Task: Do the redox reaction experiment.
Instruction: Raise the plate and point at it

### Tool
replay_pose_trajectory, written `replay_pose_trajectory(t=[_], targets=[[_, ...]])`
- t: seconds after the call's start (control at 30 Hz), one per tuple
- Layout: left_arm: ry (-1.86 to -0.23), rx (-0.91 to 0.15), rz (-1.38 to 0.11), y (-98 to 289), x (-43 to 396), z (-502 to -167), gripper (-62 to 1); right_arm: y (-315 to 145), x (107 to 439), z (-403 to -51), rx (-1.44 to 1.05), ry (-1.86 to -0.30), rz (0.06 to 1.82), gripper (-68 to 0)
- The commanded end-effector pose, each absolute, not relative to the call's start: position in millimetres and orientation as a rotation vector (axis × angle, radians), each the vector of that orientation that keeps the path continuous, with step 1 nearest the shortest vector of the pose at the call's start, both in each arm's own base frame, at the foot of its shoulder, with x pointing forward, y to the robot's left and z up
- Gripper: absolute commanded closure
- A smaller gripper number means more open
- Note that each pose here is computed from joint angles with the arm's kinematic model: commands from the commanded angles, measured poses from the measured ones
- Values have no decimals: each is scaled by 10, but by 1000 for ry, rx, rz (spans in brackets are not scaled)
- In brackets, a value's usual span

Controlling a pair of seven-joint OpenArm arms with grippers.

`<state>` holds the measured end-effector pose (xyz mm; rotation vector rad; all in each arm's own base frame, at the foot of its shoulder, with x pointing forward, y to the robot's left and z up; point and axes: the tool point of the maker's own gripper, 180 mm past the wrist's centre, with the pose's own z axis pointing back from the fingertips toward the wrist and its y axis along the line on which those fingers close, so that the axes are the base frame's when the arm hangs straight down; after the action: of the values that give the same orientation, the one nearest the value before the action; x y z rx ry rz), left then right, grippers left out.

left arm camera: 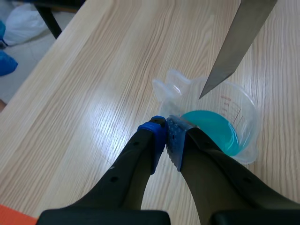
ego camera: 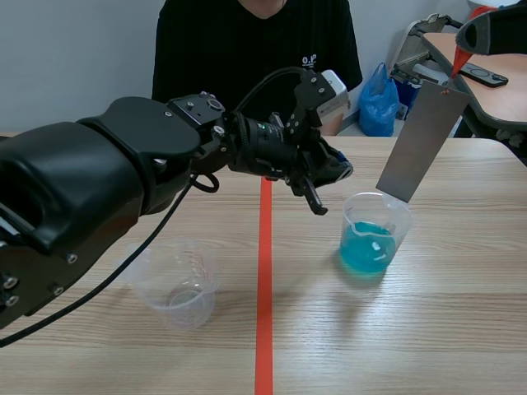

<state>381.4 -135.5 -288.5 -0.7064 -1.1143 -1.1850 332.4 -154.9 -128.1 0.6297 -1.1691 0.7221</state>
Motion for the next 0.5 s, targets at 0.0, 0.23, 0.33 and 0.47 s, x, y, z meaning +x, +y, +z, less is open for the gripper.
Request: replay_pose_trajectory(t=[0.0, 0.23, 0.33, 0.47], targets=[[-1179, -740, -1162, -1365, 3873, -2708, -36, -1548, 3326, -1089, 633, -1219, 746, -15], [-1257, -791, -1115, -1292, 3915, -2566, -36, -1548, 3325, -1091, 632, -1219, 746, -15], [-1271, -800, -1099, -1261, 3932, -2540, -36, -1548, 3326, -1090, 632, -1219, 746, -15], [-1269, -796, -1097, -1246, 3937, -2549, -36, -1548, 3326, -1090, 632, -1219, 746, -15]])
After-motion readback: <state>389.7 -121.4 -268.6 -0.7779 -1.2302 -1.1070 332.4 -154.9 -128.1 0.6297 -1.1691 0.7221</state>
